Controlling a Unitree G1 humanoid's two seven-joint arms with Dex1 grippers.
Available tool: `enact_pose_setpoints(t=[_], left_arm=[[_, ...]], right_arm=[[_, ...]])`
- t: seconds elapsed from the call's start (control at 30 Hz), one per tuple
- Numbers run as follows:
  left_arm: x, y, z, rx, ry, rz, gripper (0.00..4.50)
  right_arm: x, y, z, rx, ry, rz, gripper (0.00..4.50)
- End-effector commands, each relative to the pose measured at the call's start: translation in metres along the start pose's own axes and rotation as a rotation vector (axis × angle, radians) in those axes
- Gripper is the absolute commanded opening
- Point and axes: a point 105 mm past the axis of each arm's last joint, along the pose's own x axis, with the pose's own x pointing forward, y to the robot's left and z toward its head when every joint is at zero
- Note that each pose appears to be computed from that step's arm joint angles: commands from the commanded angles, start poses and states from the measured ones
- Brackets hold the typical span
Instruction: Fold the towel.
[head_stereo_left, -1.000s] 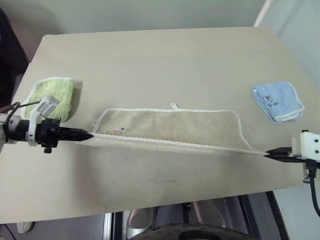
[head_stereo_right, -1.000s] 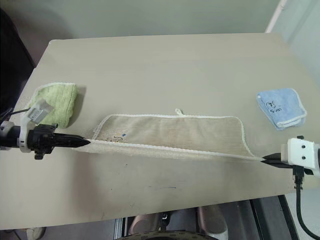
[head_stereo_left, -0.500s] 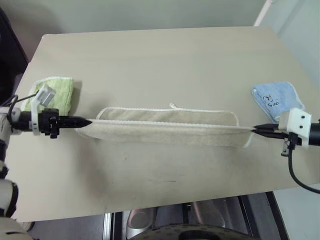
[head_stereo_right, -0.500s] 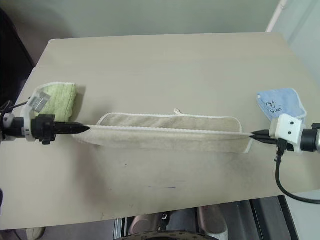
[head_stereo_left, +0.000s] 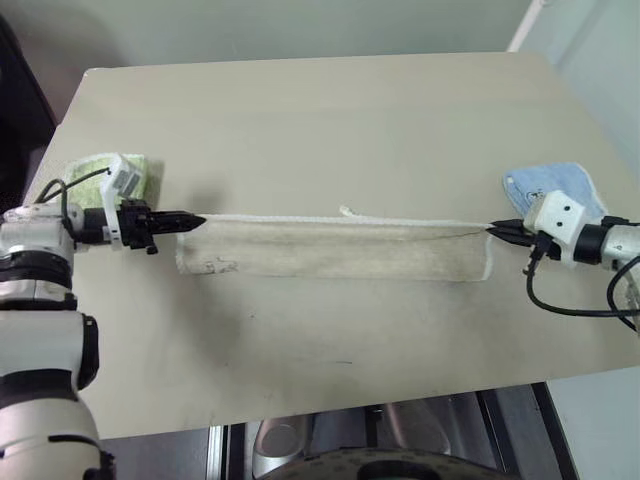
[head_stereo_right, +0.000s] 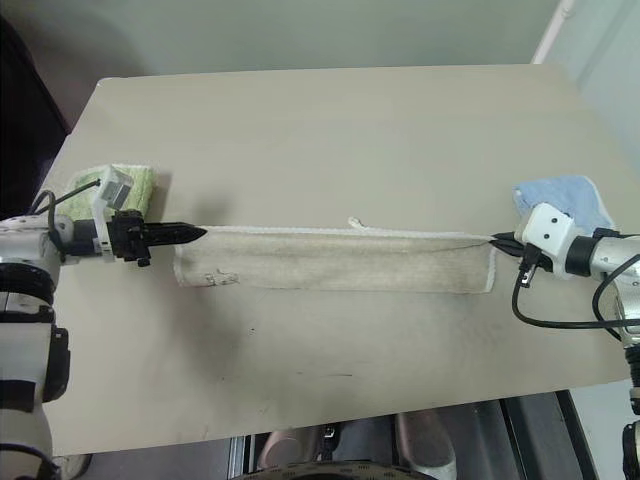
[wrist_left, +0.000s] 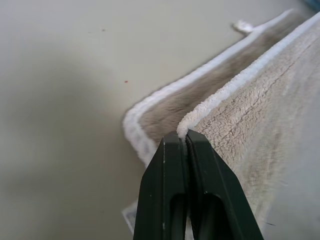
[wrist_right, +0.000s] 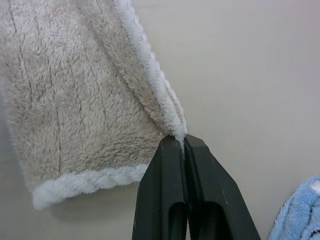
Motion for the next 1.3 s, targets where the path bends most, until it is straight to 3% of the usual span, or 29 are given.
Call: enact_pose_setpoints(t=[0.03, 0.63, 0.77, 1.1, 1.3], left_arm=[[-0.006, 0.012, 0.012, 0.061, -0.041, 0.111, 0.05], [0.015, 0.014, 0.006, 0.111, -0.086, 0.133, 0.05], [0.007, 0.017, 0.006, 0.063, -0.115, 0.15, 1.05], [0.007, 0.017, 0.007, 0.04, -0.147, 0.148, 4.49], [-0.004, 0.025, 0.038, 0.061, -0.341, 0.242, 4.5]], right_arm=[[-0.001, -0.014, -0.002, -0.002, 0.004, -0.08, 0.0], [0.015, -0.015, -0.006, 0.026, -0.004, -0.1, 0.0], [0.017, -0.017, 0.008, 0.052, -0.078, -0.118, 1.0], [0.015, -0.017, 0.01, 0.066, -0.096, -0.114, 4.43], [-0.001, -0.04, 0.016, 0.197, -0.152, -0.227, 4.47]])
